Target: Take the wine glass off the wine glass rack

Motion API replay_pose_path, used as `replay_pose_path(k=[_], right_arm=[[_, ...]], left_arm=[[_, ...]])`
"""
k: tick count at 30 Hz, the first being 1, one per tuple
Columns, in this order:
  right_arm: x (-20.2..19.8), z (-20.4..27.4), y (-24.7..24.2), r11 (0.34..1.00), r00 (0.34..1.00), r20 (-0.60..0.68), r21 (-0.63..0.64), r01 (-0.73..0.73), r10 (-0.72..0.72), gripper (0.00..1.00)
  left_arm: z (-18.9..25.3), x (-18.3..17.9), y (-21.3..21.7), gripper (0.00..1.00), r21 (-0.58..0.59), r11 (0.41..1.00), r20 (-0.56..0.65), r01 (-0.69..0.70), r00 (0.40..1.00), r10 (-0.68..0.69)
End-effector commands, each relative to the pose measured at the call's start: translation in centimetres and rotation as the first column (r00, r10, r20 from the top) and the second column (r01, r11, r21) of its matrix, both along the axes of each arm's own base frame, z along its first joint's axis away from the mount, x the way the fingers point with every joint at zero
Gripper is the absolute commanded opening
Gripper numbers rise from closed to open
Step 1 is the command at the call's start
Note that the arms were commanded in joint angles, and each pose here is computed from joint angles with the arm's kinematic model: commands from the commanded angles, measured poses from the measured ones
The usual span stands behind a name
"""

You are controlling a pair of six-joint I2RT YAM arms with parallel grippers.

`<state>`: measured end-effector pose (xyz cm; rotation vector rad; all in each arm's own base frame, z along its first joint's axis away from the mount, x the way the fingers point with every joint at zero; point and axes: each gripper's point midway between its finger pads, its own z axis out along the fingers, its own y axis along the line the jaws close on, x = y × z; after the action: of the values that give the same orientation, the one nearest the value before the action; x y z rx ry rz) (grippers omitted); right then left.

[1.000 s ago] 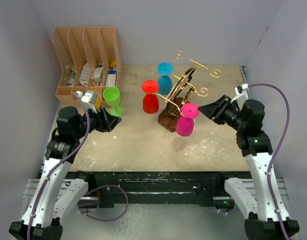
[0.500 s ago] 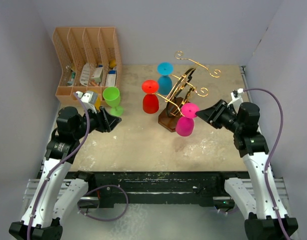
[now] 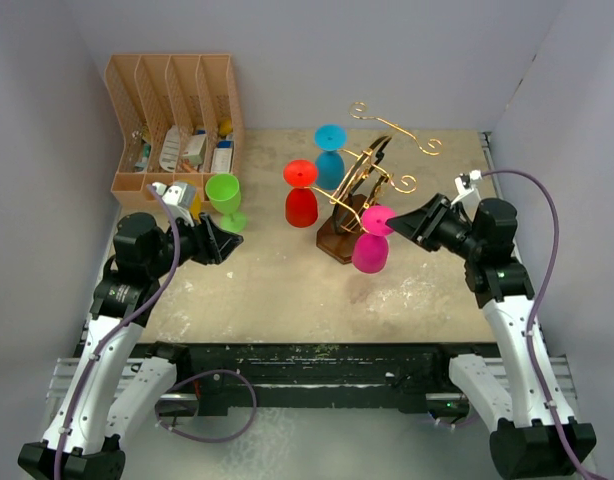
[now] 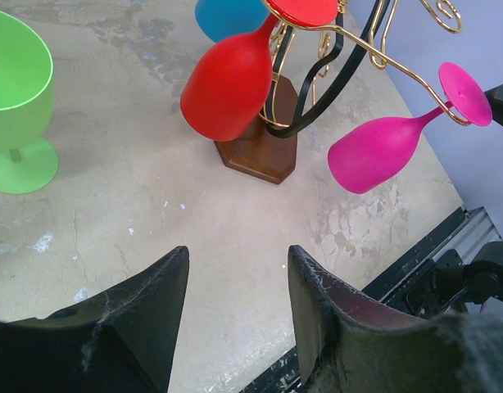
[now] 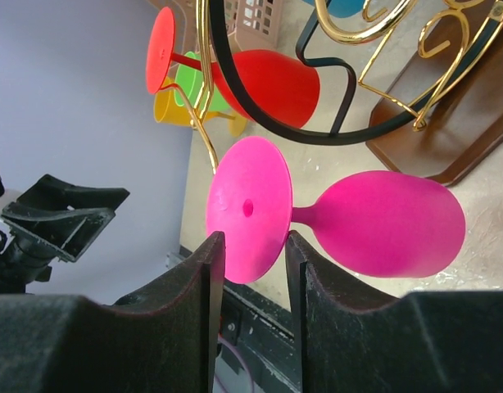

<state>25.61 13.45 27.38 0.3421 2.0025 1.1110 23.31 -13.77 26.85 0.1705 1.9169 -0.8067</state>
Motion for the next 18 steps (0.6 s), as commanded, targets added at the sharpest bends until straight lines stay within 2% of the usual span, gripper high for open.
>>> replay_pose_path(k=[1,18], right_arm=[[0.2,1.5,0.6,0.999,0.997,0.065,0.031,-0.043,0.041,0.38],[1.0,2.6,1.1,0.996,0.989,0.130,0.051,-0.075,0.068,0.35]], left_arm=[[1.4,0.1,-0.2,0.55,0.003,1.000,0.058,0.023,0.998,-0.023],[1.1,0.2,-0.3,0.55,0.005,1.000,0.046,0.023,0.999,-0.023]])
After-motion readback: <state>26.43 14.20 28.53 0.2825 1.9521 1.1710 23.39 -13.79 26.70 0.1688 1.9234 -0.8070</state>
